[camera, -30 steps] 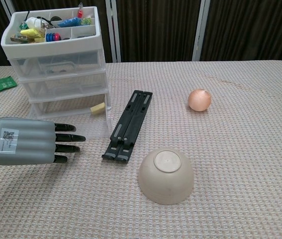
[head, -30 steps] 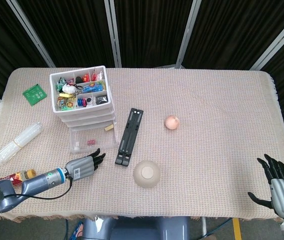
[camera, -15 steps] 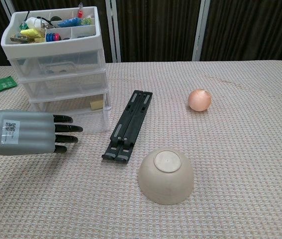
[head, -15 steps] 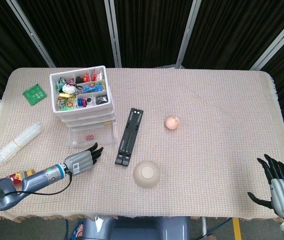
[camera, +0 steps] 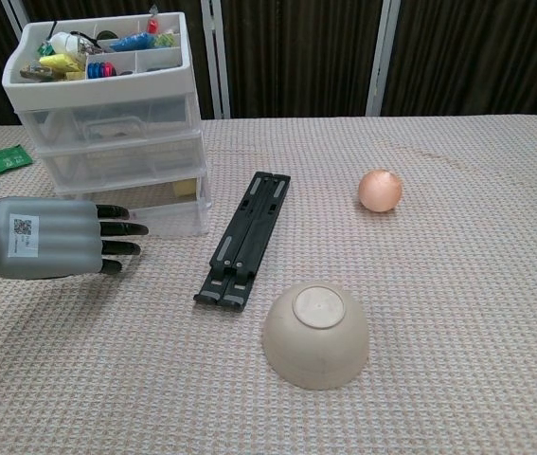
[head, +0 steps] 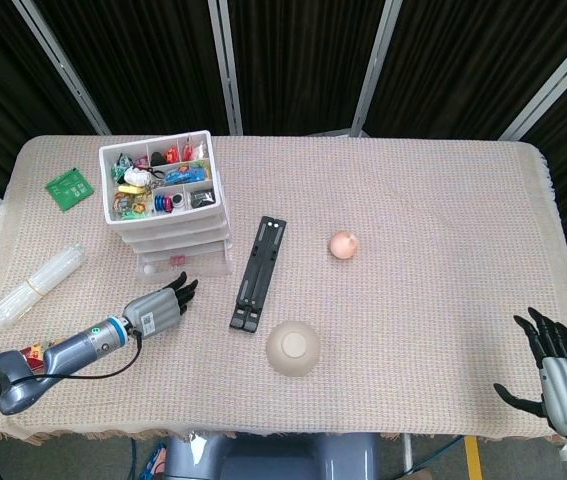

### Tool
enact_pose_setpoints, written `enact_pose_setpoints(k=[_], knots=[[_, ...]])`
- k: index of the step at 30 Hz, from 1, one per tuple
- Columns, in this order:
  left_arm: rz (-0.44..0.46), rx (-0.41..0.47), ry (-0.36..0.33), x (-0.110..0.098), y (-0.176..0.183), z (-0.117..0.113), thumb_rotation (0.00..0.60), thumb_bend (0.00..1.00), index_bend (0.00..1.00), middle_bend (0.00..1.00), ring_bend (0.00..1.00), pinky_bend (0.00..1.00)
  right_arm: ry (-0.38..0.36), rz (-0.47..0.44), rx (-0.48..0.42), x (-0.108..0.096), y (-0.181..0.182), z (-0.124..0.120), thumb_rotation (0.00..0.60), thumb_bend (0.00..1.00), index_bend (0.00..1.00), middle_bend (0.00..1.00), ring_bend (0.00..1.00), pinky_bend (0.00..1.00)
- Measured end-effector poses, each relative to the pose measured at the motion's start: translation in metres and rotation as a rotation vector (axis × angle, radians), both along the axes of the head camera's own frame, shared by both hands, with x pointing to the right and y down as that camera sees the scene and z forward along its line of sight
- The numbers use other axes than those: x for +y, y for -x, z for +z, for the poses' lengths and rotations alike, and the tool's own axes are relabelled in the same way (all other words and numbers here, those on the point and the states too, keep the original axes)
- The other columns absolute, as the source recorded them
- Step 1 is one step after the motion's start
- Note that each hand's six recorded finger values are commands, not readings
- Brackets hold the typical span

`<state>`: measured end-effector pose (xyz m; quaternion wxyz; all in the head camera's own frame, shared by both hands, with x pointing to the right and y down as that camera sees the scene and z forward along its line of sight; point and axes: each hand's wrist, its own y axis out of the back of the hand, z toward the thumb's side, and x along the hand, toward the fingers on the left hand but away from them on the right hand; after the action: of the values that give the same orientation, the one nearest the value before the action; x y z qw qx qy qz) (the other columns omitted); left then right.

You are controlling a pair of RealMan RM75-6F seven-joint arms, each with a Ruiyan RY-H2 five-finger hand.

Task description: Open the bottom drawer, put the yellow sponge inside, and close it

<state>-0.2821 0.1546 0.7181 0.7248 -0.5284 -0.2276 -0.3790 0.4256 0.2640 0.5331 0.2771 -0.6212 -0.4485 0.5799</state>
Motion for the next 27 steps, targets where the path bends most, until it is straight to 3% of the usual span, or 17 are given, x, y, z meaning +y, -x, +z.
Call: enact_pose_setpoints(k=[9,27], knots=[[-0.021,-0.016,-0.012,-0.006,0.001,0.005,0.600,0.50,0.32,0.13,0.03,0.13,-0.007,0.002,-0.004,0.000,0.000,-0.001,0.600,0.06,0.11,0.00,0.00,0.00],[-0.142,-0.083,-0.065,-0.039,0.020,0.017,0.600,0.50,0.32,0.13,0.03,0.13,-0.008,0.013,-0.001,-0.001,-0.002,-0.001,0.600,0.06,0.11,0.00,0.00,0.00]])
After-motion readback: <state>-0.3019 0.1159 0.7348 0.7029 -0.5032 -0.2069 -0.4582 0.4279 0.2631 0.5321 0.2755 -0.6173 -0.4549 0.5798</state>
